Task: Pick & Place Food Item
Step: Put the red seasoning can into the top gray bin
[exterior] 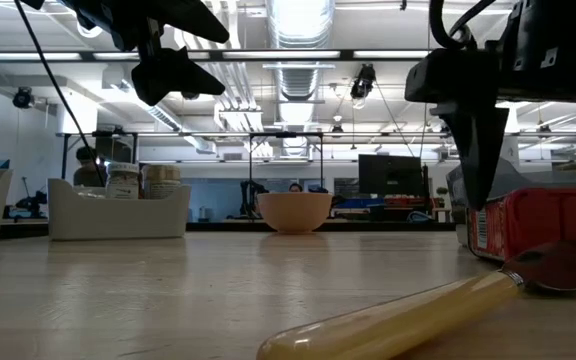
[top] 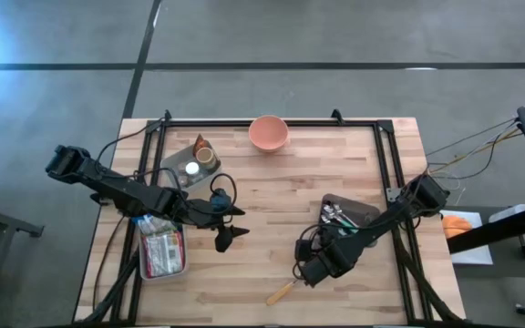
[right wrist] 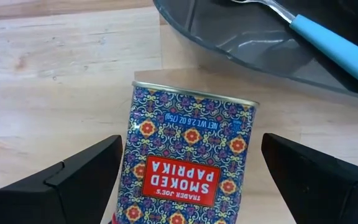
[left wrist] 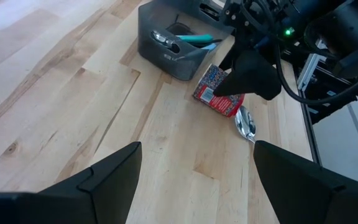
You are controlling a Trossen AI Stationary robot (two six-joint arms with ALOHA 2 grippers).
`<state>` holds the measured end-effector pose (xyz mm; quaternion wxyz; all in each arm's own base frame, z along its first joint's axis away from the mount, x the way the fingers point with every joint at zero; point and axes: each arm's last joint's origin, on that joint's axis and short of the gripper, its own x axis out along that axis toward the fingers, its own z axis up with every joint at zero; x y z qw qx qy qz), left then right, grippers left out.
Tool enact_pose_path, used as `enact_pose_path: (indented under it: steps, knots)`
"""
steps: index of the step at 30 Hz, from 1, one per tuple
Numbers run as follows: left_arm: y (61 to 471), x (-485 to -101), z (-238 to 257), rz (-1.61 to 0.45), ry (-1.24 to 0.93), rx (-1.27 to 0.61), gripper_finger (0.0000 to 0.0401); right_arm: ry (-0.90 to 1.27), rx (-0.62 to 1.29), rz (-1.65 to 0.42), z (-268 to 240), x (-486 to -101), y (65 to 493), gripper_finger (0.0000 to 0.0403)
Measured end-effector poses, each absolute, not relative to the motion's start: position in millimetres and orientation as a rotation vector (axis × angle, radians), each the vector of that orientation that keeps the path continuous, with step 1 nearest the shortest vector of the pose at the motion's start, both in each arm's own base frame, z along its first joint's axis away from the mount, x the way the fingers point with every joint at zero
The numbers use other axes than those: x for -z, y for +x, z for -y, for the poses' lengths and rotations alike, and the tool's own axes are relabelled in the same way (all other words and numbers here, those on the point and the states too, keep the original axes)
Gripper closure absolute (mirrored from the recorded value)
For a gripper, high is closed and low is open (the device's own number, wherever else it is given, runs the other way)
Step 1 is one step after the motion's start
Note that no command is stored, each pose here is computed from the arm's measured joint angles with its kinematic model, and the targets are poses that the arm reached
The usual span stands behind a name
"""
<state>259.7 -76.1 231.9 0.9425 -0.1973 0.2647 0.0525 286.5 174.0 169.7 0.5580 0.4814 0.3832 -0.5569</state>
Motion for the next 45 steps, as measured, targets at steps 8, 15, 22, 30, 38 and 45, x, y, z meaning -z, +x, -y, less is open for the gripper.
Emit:
enact_pose_path:
  steps: [8, 15, 22, 30, 38, 45]
  knots:
    - [259.7, -231.9, 76.0, -0.54, -0.402, -0.107, 0.0089, 1.136, 1.326, -0.902, -172.0, -161.5, 289.7, 0.0023]
    - [259.7, -231.9, 76.0, -0.539, -0.402, -0.107, 0.0089, 1.137, 1.351, -0.916, -170.4, -152.6, 293.9, 0.0023]
    - [259.8, -231.9, 75.9, -0.539, -0.402, -0.108, 0.0089, 1.142, 1.35, -0.915, -170.8, -153.3, 294.2, 0.006]
    - [259.8, -231.9, 75.8, -0.539, -0.403, -0.108, 0.0089, 1.134, 1.342, -0.905, -170.7, -153.8, 294.8, 0.0128]
    - [259.8, -231.9, 75.9, -0.539, -0.403, -0.108, 0.0088, 1.101, 1.257, -0.897, -173.7, -160.2, 301.5, 0.0128]
    - [259.8, -231.9, 75.9, -0.539, -0.402, -0.108, 0.0088, 0.974, 1.177, -0.793, -178.4, -182.1, 305.8, 0.0128]
